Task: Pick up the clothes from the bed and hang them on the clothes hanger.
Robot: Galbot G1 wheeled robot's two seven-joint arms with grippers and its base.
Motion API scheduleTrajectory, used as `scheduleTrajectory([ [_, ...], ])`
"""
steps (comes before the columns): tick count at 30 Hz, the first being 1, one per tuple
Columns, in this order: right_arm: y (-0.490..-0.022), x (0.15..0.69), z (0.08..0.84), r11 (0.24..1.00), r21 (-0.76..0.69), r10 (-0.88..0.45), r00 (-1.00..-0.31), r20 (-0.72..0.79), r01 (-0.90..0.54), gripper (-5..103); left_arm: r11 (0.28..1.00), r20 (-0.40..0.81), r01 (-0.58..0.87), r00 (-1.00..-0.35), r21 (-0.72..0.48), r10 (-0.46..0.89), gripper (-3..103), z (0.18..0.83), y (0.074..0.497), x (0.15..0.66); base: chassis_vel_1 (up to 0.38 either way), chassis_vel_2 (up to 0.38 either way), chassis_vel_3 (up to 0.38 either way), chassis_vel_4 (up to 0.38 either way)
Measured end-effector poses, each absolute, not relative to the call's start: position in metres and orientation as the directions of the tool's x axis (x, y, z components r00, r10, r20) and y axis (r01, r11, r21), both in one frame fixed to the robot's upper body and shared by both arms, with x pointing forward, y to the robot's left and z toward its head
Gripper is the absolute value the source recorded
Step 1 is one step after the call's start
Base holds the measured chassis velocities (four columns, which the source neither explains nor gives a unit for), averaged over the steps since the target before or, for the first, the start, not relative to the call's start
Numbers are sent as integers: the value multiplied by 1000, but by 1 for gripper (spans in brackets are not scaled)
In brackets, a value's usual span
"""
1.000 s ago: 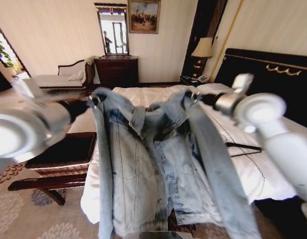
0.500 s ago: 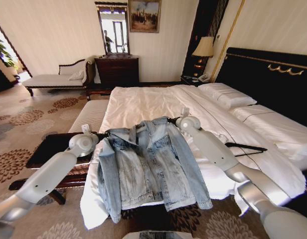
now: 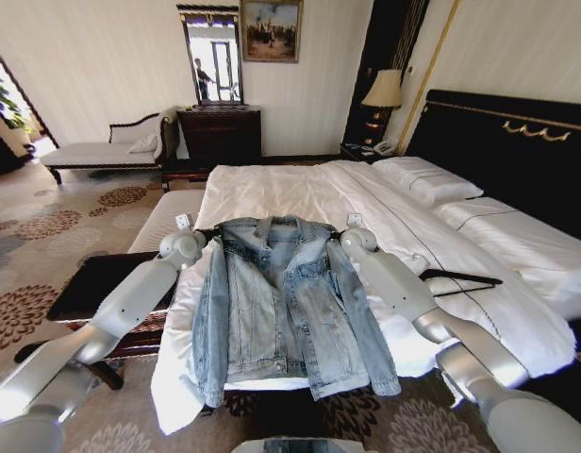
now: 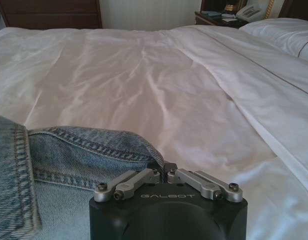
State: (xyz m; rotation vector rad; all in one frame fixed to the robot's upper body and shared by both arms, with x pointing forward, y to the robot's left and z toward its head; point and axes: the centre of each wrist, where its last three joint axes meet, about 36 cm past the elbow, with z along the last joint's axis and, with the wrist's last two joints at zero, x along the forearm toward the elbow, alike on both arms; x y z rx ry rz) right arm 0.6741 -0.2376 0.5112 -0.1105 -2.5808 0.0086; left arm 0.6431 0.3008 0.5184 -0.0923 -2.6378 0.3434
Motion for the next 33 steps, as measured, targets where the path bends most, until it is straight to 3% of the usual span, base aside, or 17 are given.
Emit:
scheduleTrajectory([
  [3,-208,689,487,998,-23,67,-824,562,66,2,973,490,-25,-867,-231,94,4,487,295,645,0,0,0,0],
  [8,-194,700,468,998,-13,57,-822,567,60,2,976,519,-55,-853,-209,63,2,472,291,653,0,0,0,0],
  [10,-193,700,467,999,-6,43,-824,564,48,-2,976,524,-55,-849,-210,64,5,473,292,653,0,0,0,0],
  [11,-193,699,467,999,-2,35,-827,561,41,3,976,525,-54,-849,-210,66,5,475,293,653,0,0,0,0],
  [13,-194,693,471,1000,6,8,-839,544,14,13,977,514,-30,-854,-211,84,16,487,296,643,0,0,0,0],
  [14,-197,689,472,1000,4,4,-843,538,7,13,978,506,-20,-858,-208,90,21,492,297,638,0,0,0,0],
  [15,-197,689,472,1000,4,4,-843,538,7,13,978,506,-20,-858,-208,90,21,492,297,638,0,0,0,0],
  [17,-206,682,474,1000,-7,5,-849,528,1,24,981,493,4,-864,-193,100,26,500,298,625,0,0,0,0],
  [18,-220,674,475,1000,-23,16,-854,520,4,30,987,479,30,-872,-158,103,38,506,299,611,0,0,0,0],
  [20,-229,671,476,999,-31,23,-855,518,8,35,990,472,38,-876,-134,98,38,507,300,605,0,0,0,0],
  [24,-263,644,477,997,-69,55,-868,493,24,51,997,399,47,-915,-61,68,59,506,309,580,0,0,0,0],
  [25,-263,644,477,997,-69,55,-868,493,24,51,997,399,47,-915,-61,68,59,506,309,580,0,0,0,0],
  [29,-282,593,479,998,-63,21,-898,440,-7,68,999,310,43,-949,-19,47,76,509,333,527,0,0,0,0],
  [30,-282,593,479,998,-63,21,-898,440,-7,68,999,310,43,-949,-19,47,76,509,333,527,0,0,0,0],
  [32,-288,577,482,998,-54,10,-909,416,-14,79,998,269,68,-961,13,62,81,509,336,505,0,0,0,0],
  [33,-295,556,487,998,-51,-2,-925,380,-23,84,995,228,94,-970,33,84,91,505,335,477,0,0,0,0],
])
